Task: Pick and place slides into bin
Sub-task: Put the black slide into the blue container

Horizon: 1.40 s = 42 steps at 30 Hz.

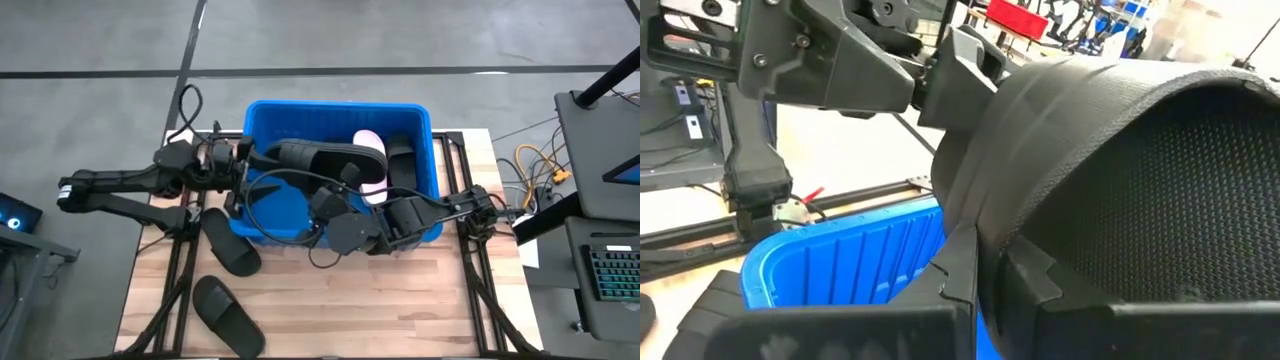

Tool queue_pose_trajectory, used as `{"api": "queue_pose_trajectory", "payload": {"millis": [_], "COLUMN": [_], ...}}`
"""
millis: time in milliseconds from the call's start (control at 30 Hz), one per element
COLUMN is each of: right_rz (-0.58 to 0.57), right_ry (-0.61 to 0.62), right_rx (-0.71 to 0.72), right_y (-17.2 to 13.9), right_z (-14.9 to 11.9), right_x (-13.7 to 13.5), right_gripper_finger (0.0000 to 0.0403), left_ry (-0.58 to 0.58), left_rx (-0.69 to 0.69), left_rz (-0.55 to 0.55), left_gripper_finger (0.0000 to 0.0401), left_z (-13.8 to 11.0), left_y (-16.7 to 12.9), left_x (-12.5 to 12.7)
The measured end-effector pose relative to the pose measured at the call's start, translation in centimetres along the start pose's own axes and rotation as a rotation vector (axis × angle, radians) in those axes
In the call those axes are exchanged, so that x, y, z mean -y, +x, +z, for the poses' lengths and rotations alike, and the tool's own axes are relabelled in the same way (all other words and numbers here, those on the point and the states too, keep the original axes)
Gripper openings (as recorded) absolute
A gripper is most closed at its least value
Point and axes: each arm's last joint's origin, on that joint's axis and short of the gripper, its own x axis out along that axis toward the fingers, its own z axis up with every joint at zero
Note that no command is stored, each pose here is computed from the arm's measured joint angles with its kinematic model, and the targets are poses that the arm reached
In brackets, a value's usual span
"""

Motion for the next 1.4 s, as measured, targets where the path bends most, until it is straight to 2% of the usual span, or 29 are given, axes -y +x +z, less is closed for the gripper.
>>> {"api": "queue_pose_trajectory", "payload": {"millis": [200,400,567,833,1100,1400], "right_rz": [0.031,0.045,0.058,0.072,0.075,0.004], "right_ry": [-0.016,-0.016,-0.034,-0.050,-0.055,-0.226], "right_rx": [-0.002,0.000,0.002,0.009,0.008,-0.067], "right_y": [-0.1,-0.2,-0.5,-0.9,-1.2,-1.2], "right_z": [0.0,0.1,0.1,0.1,0.1,-1.2], "right_x": [0.0,-0.1,-0.3,-0.6,-0.6,-0.2], "right_gripper_finger": [0.0012,0.0012,0.0012,0.0012,0.0018,0.0083], "left_ry": [-0.107,-0.113,-0.130,-0.131,-0.125,-0.105], "left_rx": [-0.025,-0.036,-0.033,-0.036,-0.005,0.050], "left_rz": [-0.038,-0.081,-0.084,-0.086,-0.081,0.008], "left_gripper_finger": [0.0244,0.0230,0.0163,0.0013,0.0002,0.0001], "left_z": [-0.6,-0.7,-0.7,-0.7,-0.3,0.8], "left_y": [0.9,1.1,1.2,1.3,1.2,0.3], "left_x": [-0.1,0.0,0.0,0.0,0.0,-1.2]}}
